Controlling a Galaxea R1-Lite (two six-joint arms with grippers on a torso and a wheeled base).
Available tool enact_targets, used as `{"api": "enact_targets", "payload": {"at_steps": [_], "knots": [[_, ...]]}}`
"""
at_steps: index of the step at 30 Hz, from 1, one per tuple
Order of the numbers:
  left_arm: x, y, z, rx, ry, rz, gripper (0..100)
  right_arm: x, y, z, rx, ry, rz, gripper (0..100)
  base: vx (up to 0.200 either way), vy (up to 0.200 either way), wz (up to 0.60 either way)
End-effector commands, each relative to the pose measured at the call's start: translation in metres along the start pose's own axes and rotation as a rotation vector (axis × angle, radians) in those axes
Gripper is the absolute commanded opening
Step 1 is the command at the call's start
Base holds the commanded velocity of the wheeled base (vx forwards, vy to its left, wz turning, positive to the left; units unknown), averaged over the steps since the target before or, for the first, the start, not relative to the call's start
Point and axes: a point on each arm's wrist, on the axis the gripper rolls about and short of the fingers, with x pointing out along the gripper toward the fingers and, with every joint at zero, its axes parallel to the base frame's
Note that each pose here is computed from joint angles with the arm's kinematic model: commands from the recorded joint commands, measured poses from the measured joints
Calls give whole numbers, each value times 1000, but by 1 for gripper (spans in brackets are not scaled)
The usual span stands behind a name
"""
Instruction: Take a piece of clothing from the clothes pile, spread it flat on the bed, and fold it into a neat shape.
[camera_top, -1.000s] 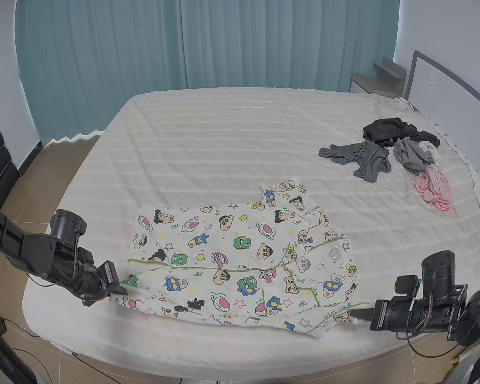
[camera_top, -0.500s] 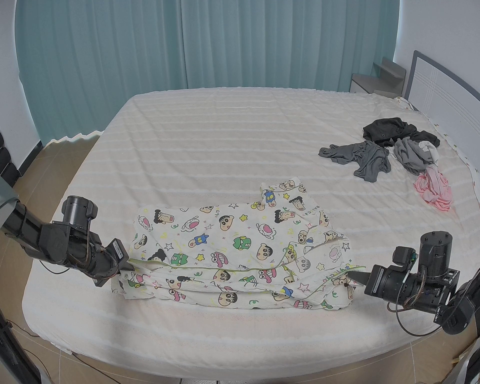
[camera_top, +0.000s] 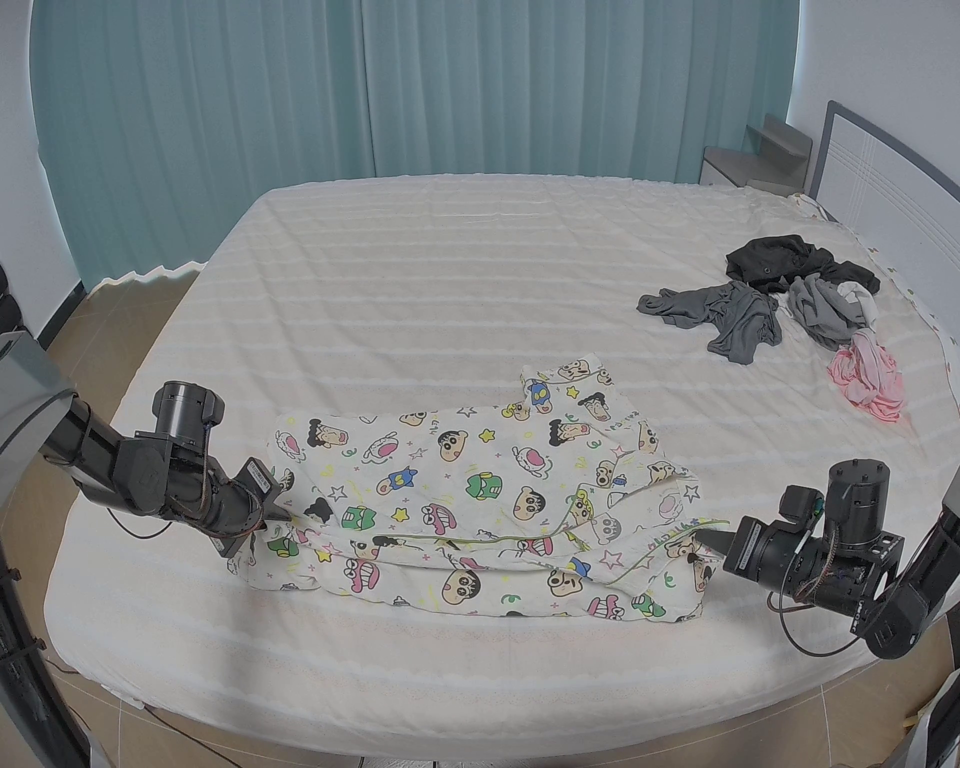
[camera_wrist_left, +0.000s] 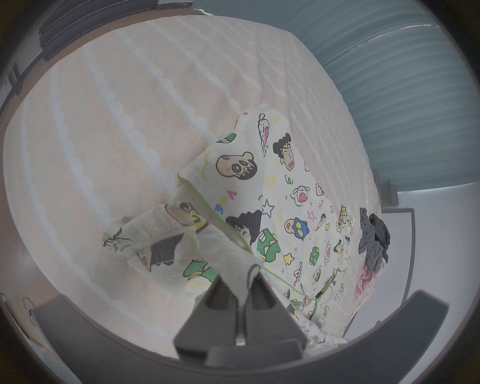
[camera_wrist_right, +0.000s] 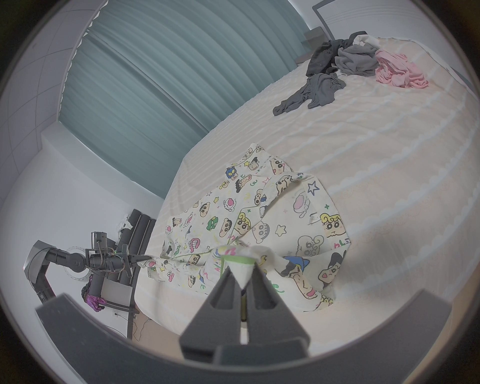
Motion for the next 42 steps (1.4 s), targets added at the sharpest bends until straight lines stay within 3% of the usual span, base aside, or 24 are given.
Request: {"api": "enact_targets", "payload": {"at_steps": [1, 2, 19, 33, 36, 37, 42], "knots": [[10, 2, 2, -13, 1, 17, 0, 1, -3, -1, 7, 6, -7, 0, 0, 0, 0], [13, 2, 2, -17, -7, 29, 100, 1, -3, 0, 7, 4, -7, 0, 0, 0, 0], [10, 6, 13, -30, -57, 18, 100, 2, 1, 7, -2, -65, 37, 0, 0, 0, 0], [12, 22, 0, -2, -23, 53, 100, 30, -19, 10, 14, -91, -1, 0, 0, 0, 0], [8, 26, -2, -11, -68, 25, 100, 37, -23, 11, 18, -93, -8, 0, 0, 0, 0], [-3, 26, -1, -43, -113, -25, 100, 42, -24, 14, 17, -102, -3, 0, 0, 0, 0], [-29, 32, -12, -99, -147, -116, 100, 55, -24, 27, 12, -146, 15, 0, 0, 0, 0]]}}
